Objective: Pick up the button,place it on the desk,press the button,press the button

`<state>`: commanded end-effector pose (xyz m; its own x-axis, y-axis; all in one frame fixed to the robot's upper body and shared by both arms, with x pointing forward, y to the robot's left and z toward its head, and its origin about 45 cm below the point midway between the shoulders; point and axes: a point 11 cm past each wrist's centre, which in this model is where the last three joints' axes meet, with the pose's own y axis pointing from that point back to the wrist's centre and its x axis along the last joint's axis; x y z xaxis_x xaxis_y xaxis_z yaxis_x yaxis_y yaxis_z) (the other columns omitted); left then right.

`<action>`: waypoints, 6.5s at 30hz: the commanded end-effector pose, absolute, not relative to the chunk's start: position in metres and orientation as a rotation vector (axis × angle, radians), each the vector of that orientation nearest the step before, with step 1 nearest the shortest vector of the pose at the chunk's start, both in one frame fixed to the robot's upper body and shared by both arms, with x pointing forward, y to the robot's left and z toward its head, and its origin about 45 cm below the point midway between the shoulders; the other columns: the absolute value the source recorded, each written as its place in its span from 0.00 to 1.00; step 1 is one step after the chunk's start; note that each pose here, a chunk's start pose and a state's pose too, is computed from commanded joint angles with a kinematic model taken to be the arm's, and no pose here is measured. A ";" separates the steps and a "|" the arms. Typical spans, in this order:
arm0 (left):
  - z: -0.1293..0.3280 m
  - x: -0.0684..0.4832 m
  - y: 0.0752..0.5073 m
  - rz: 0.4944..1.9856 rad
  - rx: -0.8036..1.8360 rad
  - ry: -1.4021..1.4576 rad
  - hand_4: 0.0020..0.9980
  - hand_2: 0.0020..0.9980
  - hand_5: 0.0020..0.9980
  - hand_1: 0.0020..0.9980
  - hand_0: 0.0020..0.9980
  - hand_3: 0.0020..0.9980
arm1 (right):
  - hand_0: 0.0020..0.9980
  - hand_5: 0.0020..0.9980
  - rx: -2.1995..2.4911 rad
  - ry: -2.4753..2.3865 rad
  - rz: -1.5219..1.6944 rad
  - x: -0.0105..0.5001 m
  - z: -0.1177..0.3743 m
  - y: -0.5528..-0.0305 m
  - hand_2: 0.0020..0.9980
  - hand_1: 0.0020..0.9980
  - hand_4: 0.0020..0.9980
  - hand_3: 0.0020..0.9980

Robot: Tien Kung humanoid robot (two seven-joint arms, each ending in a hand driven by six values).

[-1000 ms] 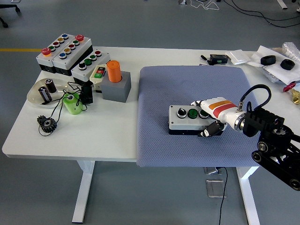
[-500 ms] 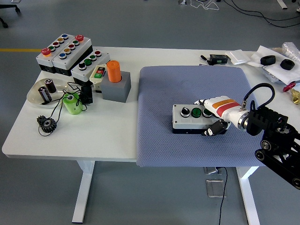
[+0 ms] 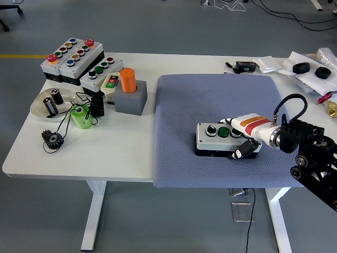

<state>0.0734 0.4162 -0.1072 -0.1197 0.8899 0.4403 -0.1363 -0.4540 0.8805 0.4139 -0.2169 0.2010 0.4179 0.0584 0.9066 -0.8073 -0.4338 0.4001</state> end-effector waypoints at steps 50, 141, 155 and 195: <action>-0.108 0.072 0.416 1.676 1.378 0.892 0.32 0.70 1.00 0.70 0.65 0.51 | 0.11 0.52 1.816 -0.975 1.058 0.374 0.253 -0.276 0.05 0.00 0.62 0.66; -0.106 0.077 0.416 1.690 1.363 0.890 0.32 0.70 1.00 0.70 0.65 0.50 | 0.84 0.51 2.322 -1.687 0.594 0.386 0.283 -0.272 0.86 0.76 0.60 0.87; -0.107 0.076 0.415 1.687 1.363 0.892 0.32 0.70 1.00 0.70 0.65 0.50 | 0.86 0.53 2.462 -2.083 -0.119 0.390 0.277 -0.300 0.85 0.78 0.60 0.85; -0.108 0.072 0.415 1.684 1.366 0.899 0.31 0.70 1.00 0.70 0.65 0.50 | 0.86 0.54 2.403 -2.284 -0.840 0.389 0.253 -0.309 0.81 0.76 0.57 0.81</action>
